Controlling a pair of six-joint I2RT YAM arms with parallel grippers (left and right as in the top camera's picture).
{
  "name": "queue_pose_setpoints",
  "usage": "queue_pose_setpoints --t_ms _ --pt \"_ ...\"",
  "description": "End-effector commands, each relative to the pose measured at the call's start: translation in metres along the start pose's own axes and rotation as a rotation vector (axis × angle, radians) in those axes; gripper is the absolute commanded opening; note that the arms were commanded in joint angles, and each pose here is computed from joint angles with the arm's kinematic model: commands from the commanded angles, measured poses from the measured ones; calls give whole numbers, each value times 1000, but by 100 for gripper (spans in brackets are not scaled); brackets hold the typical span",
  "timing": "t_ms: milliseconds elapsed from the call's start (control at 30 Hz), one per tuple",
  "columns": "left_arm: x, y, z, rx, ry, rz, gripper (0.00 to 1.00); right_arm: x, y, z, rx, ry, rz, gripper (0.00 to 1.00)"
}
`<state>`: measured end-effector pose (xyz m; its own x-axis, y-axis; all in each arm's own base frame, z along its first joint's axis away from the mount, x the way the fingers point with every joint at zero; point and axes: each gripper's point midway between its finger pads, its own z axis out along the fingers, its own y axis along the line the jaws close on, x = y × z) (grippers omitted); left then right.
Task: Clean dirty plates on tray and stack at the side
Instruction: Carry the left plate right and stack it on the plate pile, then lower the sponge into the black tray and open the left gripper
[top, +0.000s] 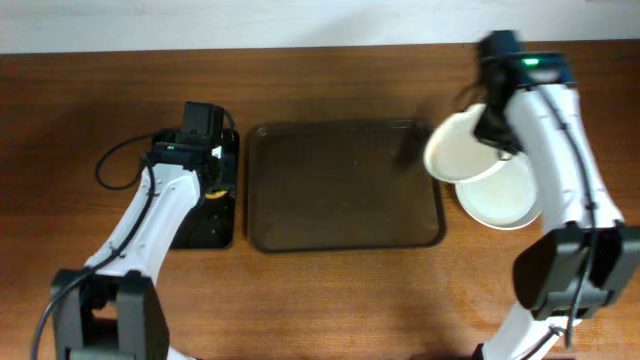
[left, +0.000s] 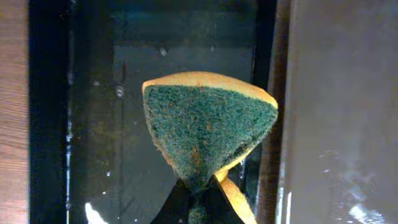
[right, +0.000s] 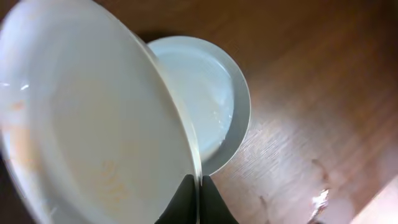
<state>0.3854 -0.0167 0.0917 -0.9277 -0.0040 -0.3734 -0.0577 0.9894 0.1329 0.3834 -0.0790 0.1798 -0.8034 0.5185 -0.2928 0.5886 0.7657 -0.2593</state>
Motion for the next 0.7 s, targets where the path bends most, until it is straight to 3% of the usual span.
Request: queue_pose_setpoints --t_ms 0,133,233,267,300,333,533,667 --pt "2 13 21 -31 40 17 0 -6 -33 8 -111 88 93 4" --pt "2 32 29 -44 51 -36 0 2 -74 42 -87 190 174 4" --pt "-3 24 29 24 34 -17 0 15 -81 62 -91 245 186 4" --pt "-3 24 30 23 32 -18 0 17 -76 65 -119 256 170 16" --pt "-3 24 30 23 32 -18 0 18 -66 63 -174 261 126 52" --pt "-3 24 30 23 32 -18 0 18 -55 60 -232 260 75 63" --pt "-1 23 31 29 39 -11 0 21 -22 11 -491 188 -114 62" --pt "8 -5 51 179 73 190 0 29 -22 -32 -520 94 -162 66"
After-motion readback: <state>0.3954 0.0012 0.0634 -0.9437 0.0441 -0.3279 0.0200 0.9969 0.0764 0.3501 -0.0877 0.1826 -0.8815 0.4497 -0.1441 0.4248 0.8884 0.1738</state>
